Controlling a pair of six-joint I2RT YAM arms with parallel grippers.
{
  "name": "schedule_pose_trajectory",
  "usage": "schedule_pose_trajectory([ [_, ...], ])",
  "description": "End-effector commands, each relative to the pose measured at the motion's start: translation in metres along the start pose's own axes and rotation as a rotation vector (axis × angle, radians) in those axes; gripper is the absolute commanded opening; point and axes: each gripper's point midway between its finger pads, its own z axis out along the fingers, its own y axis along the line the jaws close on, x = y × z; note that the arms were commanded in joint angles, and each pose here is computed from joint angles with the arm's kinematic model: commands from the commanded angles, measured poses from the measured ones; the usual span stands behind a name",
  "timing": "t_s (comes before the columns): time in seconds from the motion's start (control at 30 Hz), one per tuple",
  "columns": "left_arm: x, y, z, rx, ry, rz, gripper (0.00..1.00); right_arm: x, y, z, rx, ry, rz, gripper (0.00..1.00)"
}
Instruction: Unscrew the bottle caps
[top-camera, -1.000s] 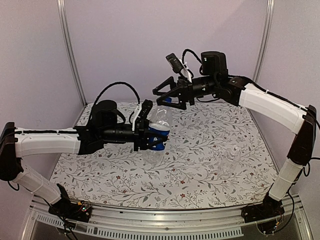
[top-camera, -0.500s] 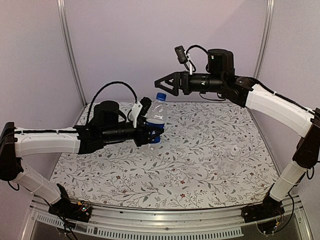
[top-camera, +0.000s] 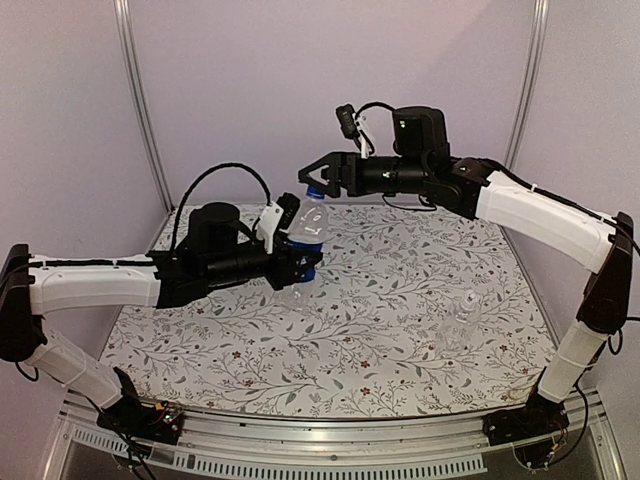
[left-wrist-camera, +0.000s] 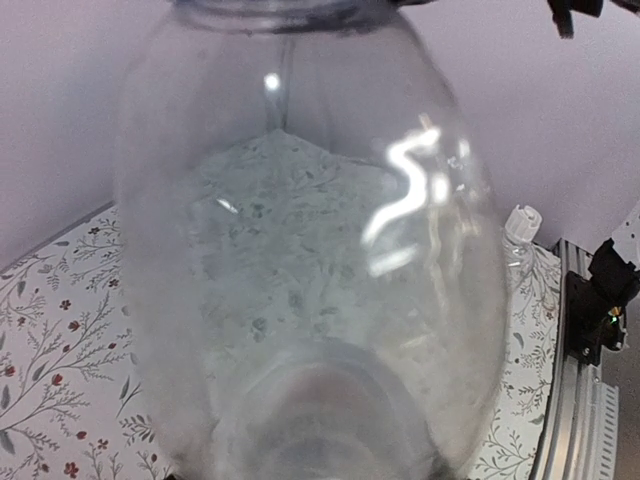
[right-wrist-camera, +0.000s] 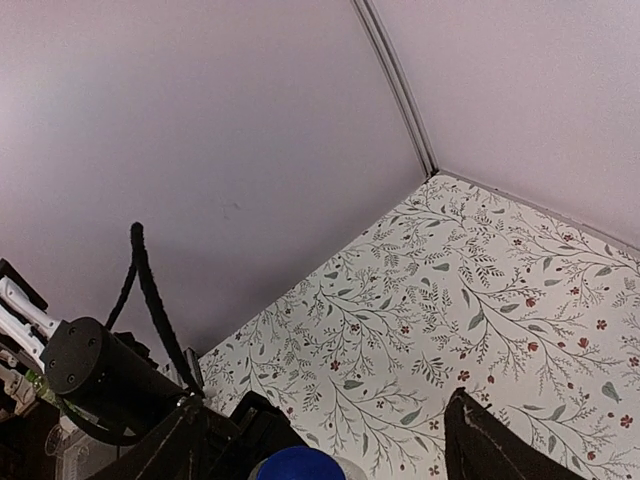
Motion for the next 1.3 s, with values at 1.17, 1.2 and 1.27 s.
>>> schedule_pose_trajectory([
  [1.17,-0.038,-0.073,-0.035,0.419,-0.141,0.104,0.40,0.024,0.081,-0.025,-0.503,0.085,-0.374,0.00],
  [1.2,-0.038,-0.086,-0.041,0.504,-0.145,0.106,0.40,0.030,0.090,-0.033,-0.580,0.097,-0.416,0.00],
  [1.27,-0.034,-0.106,-0.053,0.649,-0.147,0.108,0.39,0.037,0.098,-0.045,-0.684,0.113,-0.454,0.00],
])
